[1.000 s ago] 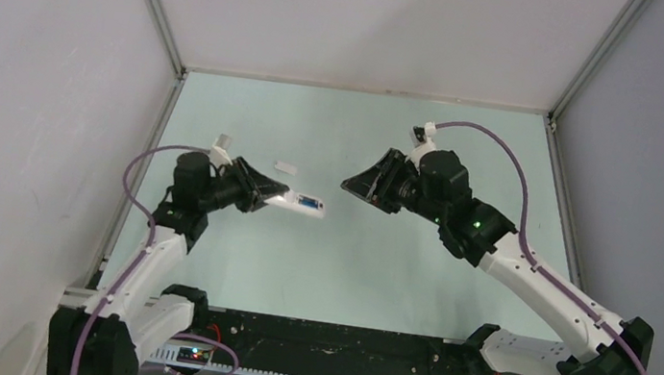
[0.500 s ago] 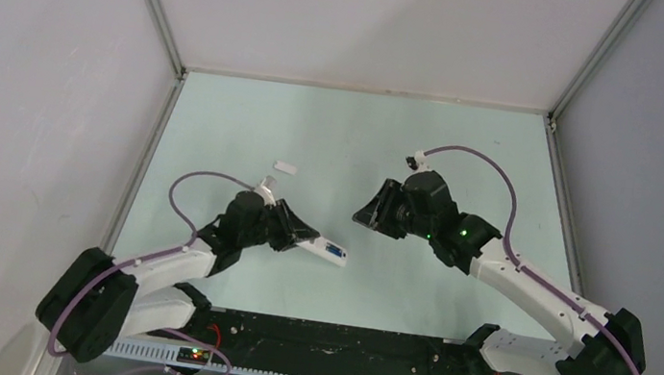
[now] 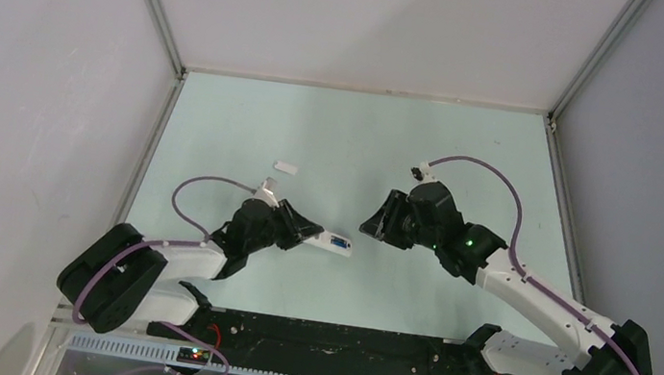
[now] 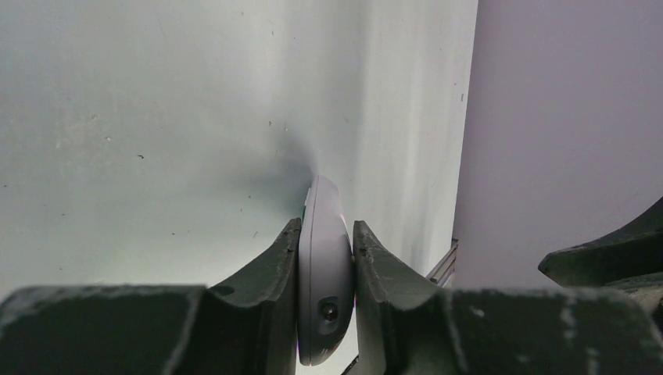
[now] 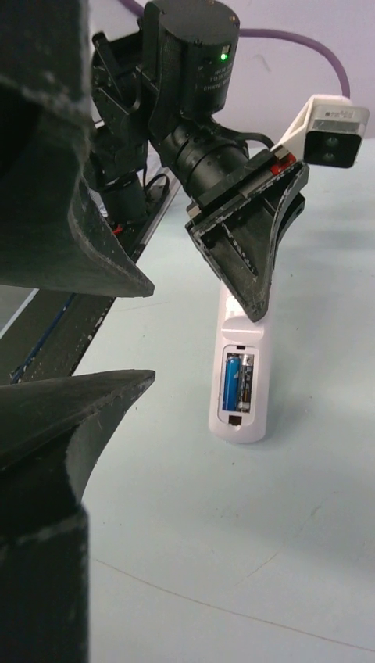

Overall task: Load the batteries into the remote control
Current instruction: Place the remote control at the center of the board, then move the battery cover to the center of the board.

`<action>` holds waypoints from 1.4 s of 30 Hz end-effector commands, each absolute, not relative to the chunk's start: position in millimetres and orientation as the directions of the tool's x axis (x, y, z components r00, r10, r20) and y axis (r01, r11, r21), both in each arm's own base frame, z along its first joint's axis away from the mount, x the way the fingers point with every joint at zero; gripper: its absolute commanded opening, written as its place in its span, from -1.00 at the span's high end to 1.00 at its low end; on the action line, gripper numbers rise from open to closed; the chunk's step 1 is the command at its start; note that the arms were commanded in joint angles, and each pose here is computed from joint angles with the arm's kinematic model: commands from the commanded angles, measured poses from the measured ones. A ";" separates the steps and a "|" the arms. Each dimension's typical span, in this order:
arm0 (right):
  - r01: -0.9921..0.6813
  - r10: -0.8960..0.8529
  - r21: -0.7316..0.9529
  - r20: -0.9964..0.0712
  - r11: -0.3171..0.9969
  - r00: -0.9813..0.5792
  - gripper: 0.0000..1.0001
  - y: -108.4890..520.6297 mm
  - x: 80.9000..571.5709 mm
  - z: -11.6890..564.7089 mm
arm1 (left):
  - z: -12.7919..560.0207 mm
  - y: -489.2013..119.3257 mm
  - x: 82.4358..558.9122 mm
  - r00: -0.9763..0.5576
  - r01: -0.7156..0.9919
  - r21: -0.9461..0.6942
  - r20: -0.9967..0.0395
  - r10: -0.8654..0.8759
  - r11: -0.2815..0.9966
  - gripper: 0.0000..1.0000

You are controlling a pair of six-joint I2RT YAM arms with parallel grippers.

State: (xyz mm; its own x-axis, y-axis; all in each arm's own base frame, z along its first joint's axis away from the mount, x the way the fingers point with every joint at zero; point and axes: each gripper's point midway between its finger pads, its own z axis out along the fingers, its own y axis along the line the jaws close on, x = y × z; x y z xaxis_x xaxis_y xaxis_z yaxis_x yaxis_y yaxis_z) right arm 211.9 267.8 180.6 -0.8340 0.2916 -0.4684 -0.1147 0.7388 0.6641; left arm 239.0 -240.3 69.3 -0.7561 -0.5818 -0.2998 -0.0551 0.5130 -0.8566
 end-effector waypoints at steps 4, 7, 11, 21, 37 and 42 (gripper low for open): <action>-0.151 0.241 0.599 -0.522 0.786 -0.818 0.08 257.1 215.6 170.1 | 50.8 -228.6 237.6 -0.730 -0.049 -0.826 -0.353 -0.585 0.561 0.15; -0.151 0.233 0.593 -0.521 0.791 -0.821 0.08 257.2 216.6 166.5 | 35.8 -221.5 233.7 -0.730 -0.085 -0.805 -0.350 -0.587 0.587 0.04; -0.154 0.232 0.597 -0.518 0.787 -0.823 0.08 258.1 215.7 164.1 | 23.3 -216.2 232.2 -0.730 -0.116 -0.784 -0.349 -0.588 0.609 0.00; -0.135 0.231 0.570 -0.523 0.811 -0.821 0.04 248.7 214.5 156.4 | 9.6 -177.0 240.4 -0.657 -0.233 -0.674 -0.423 -0.624 0.701 -0.60; -0.129 0.253 0.550 -0.564 0.825 -0.786 0.00 241.9 227.1 159.7 | 60.8 -100.3 310.2 -0.627 -0.331 -0.248 -0.663 -0.409 0.910 -0.68; -0.130 0.281 0.575 -0.569 0.808 -0.773 0.00 242.9 240.3 164.2 | 62.8 -95.9 370.1 -0.668 -0.298 -0.174 -0.665 -0.336 0.938 -0.64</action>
State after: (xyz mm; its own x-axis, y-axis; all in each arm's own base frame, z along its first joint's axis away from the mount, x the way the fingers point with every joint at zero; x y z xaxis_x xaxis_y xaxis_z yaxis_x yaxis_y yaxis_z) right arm 224.4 241.2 154.4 -0.8072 0.2549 -0.5324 -0.1074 0.8234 0.5571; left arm 339.1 -102.6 66.7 -0.6099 -0.4627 -0.6434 -0.3619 0.8849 -0.2933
